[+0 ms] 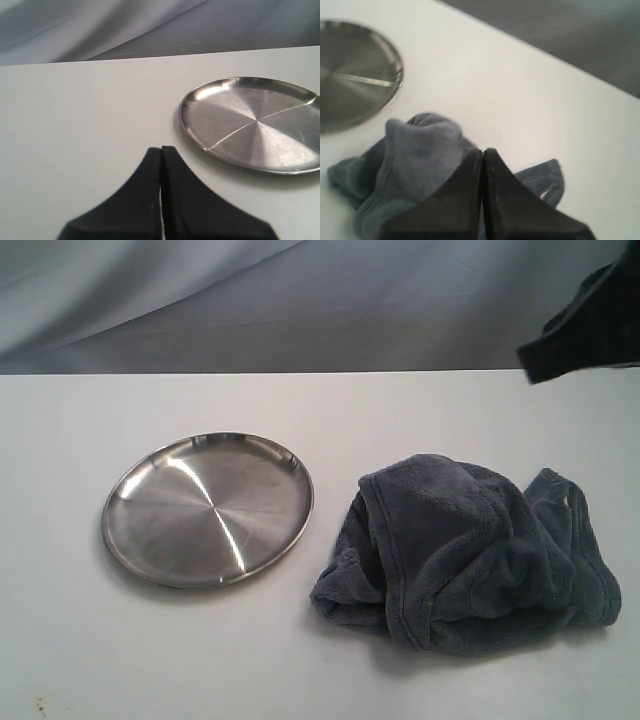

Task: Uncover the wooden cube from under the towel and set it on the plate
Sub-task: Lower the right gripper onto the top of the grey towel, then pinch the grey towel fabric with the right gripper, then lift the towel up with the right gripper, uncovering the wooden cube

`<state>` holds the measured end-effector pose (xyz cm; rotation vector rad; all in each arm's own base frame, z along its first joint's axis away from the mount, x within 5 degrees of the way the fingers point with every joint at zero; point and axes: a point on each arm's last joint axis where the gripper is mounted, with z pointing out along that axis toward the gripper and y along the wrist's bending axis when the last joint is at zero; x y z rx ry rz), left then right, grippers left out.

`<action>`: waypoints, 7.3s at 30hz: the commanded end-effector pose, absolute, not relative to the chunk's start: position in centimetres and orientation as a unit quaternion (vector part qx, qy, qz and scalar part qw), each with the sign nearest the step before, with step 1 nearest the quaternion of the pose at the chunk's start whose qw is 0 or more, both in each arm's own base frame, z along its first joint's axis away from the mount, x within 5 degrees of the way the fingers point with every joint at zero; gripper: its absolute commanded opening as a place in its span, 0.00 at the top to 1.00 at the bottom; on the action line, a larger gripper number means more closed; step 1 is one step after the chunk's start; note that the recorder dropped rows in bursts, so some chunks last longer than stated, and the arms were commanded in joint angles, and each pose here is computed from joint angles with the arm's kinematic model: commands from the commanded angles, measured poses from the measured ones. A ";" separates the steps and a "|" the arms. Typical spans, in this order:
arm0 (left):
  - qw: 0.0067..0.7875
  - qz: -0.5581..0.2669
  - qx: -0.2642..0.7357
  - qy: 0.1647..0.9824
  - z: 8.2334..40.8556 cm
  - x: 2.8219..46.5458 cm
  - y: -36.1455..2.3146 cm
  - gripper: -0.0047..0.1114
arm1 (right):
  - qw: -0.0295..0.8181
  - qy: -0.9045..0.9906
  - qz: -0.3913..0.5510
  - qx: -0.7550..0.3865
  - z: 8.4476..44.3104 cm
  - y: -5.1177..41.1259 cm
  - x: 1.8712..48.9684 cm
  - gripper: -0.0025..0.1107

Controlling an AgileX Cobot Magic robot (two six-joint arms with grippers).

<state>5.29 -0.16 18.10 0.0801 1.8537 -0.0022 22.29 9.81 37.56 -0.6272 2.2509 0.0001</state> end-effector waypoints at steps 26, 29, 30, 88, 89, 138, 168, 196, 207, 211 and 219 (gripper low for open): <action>0.605 -0.004 0.033 0.796 18.1 5.3 -0.2 0.96 | 0.058 0.865 0.208 -0.453 27.9 17.1 24.6 0.98; 0.605 -0.004 0.033 0.796 18.1 5.3 -0.2 0.96 | 0.133 0.860 0.210 -0.446 27.5 17.9 26.3 0.98; 0.605 -0.004 0.033 0.796 18.1 5.3 -0.2 0.96 | 0.166 0.862 0.200 -0.436 27.5 18.0 27.0 0.98; 0.604 -0.004 0.033 0.796 18.1 5.3 -0.2 0.96 | 0.142 0.893 -0.028 -0.427 28.0 13.7 27.6 0.05; 0.604 -0.004 0.033 0.796 18.1 5.3 -0.2 0.96 | 0.148 0.892 -0.028 -0.427 28.0 13.7 27.7 0.05; 0.604 -0.004 0.033 0.796 18.1 5.3 -0.2 0.96 | 0.054 0.911 -0.077 -0.402 21.1 14.3 30.6 0.98; 0.604 -0.004 0.033 0.796 18.1 5.3 -0.2 0.96 | 0.089 0.912 -0.064 -0.395 23.1 14.2 30.1 0.87; 0.604 -0.004 0.033 0.796 18.1 5.3 -0.2 0.96 | 0.165 0.894 -0.022 -0.416 28.0 13.9 28.0 0.98; 0.604 -0.004 0.033 0.796 18.1 5.3 -0.2 0.96 | 0.327 0.856 -0.014 -0.401 35.3 12.3 24.8 0.98; 0.604 -0.004 0.033 0.796 18.1 5.3 -0.2 0.96 | 0.401 0.828 -0.015 -0.391 37.7 11.8 23.9 0.98; 0.604 -0.004 0.033 0.796 18.1 5.3 -0.2 0.96 | 0.433 0.814 -0.047 -0.386 38.6 11.2 23.9 0.98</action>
